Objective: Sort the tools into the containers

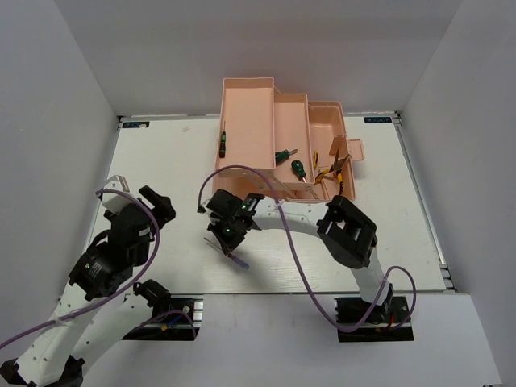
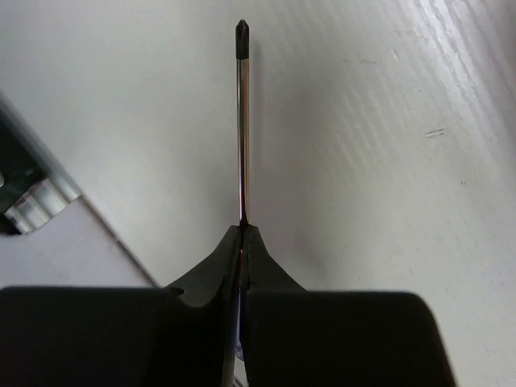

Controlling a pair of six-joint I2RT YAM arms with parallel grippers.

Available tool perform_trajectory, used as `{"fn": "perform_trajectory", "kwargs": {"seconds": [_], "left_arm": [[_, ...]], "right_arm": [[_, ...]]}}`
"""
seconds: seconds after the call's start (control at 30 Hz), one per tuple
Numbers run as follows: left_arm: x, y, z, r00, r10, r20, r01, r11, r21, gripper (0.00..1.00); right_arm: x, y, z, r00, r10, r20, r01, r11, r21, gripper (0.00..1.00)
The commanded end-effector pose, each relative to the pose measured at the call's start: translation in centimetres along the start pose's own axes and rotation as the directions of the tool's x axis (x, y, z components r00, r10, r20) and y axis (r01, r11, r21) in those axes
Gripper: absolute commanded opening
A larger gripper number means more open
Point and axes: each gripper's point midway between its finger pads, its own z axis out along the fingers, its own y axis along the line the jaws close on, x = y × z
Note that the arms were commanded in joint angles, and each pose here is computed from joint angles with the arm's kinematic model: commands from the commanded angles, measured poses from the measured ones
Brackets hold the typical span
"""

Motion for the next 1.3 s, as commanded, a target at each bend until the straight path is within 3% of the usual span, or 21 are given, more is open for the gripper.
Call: {"fn": "perform_trajectory", "kwargs": {"seconds": [0.0,0.33,0.9,1.03,1.13,1.17,1.27], "left_arm": [[0.4,0.0,0.1,1.0,-0.001,-0.01,0.001,1.0,0.002,0.82],[0.7,0.0,0.4,1.0,0.006,-0.015,-0.006,1.0,-0.004,0.82],[0.6,-0.4,0.4,1.0,-0.003,-0.022,0.003,1.0,0.003,0.82],[0.8,-0.9,0.7,1.0,-0.003,-0.031,0.003,1.0,0.011,0.82],[1.2,-1.4,1.0,0.999,-0.003,-0.043,0.005,1.0,0.025,0.82],[1.8,-1.4,1.2,0.998,0.017,-0.06,-0.016,1.0,0.024,0.82],[2.8,-1.6,1.8,0.996,0.031,-0.08,-0.03,0.999,0.022,0.82]], "right_arm": [[-1.8,2.4,-4.4,0.992,-0.096,0.075,0.106,0.985,-0.134,0.0],[-3.6,2.8,-7.7,0.976,-0.168,0.139,0.186,0.974,-0.132,0.0],[-10.9,5.4,-22.0,0.866,-0.247,0.435,0.321,0.941,-0.105,0.0],[-14.7,3.5,-26.9,0.772,-0.321,0.549,0.341,0.937,0.069,0.0],[-18.2,-0.1,-30.1,0.689,-0.375,0.62,0.256,0.926,0.276,0.0],[-19.1,-3.4,-31.4,0.683,-0.391,0.617,0.171,0.907,0.385,0.0],[-21.5,-7.7,-33.9,0.633,-0.432,0.642,0.043,0.848,0.528,0.0]]}}
